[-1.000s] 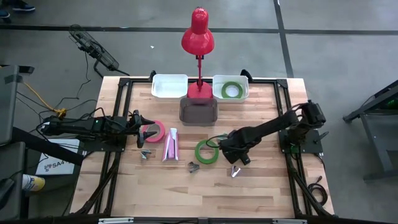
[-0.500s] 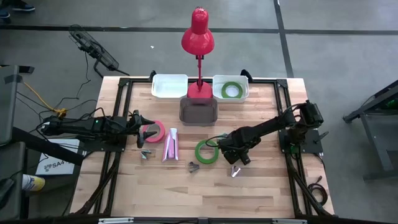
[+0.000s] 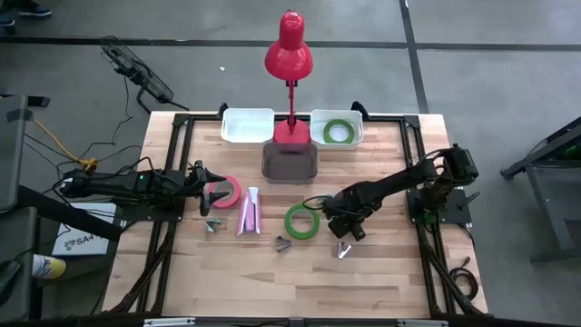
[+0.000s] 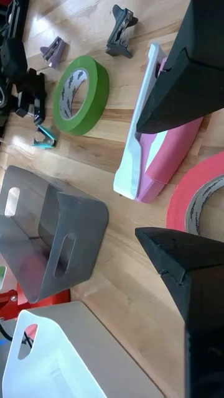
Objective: Pick and place Stapler, Stapler remover, tape
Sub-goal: Put the black stapler into the black bin
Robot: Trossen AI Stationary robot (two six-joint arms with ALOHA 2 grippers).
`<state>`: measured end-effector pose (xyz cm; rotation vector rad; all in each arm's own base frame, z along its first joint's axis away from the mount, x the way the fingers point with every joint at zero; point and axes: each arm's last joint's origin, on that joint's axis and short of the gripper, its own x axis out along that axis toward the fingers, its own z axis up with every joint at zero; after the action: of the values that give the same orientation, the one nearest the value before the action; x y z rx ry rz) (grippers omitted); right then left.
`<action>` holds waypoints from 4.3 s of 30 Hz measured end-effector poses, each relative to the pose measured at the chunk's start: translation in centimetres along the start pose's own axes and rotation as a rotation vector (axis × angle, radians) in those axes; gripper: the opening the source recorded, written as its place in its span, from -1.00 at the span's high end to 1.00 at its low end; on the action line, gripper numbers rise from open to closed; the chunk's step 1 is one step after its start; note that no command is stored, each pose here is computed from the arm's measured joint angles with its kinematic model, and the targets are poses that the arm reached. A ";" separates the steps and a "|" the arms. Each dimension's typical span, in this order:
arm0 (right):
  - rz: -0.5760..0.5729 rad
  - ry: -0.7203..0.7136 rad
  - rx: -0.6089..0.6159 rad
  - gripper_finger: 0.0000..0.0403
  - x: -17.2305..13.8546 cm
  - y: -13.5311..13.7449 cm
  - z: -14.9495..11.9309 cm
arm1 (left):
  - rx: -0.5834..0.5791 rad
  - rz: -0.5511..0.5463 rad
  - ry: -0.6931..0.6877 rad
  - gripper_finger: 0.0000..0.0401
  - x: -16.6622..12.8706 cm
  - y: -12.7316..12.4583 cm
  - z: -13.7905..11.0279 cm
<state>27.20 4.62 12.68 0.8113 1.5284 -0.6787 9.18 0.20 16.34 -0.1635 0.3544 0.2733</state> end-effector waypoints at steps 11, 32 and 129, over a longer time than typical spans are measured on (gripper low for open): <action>-0.001 -0.013 -0.046 0.34 -0.3 -0.1 -0.1 | 0.000 0.000 0.000 -0.28 0.0 0.0 0.0; 0.069 -0.121 -0.385 0.36 -7.4 0.5 2.6 | 0.000 -0.001 0.000 -0.28 0.0 0.0 0.0; -0.178 -0.356 -0.991 -0.17 -10.6 1.4 25.7 | 0.000 0.000 0.000 -0.28 0.0 0.0 0.0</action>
<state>43.78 -16.35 20.39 -0.1892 1.3753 -0.1104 9.18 0.20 16.34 -0.1635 0.3542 0.2729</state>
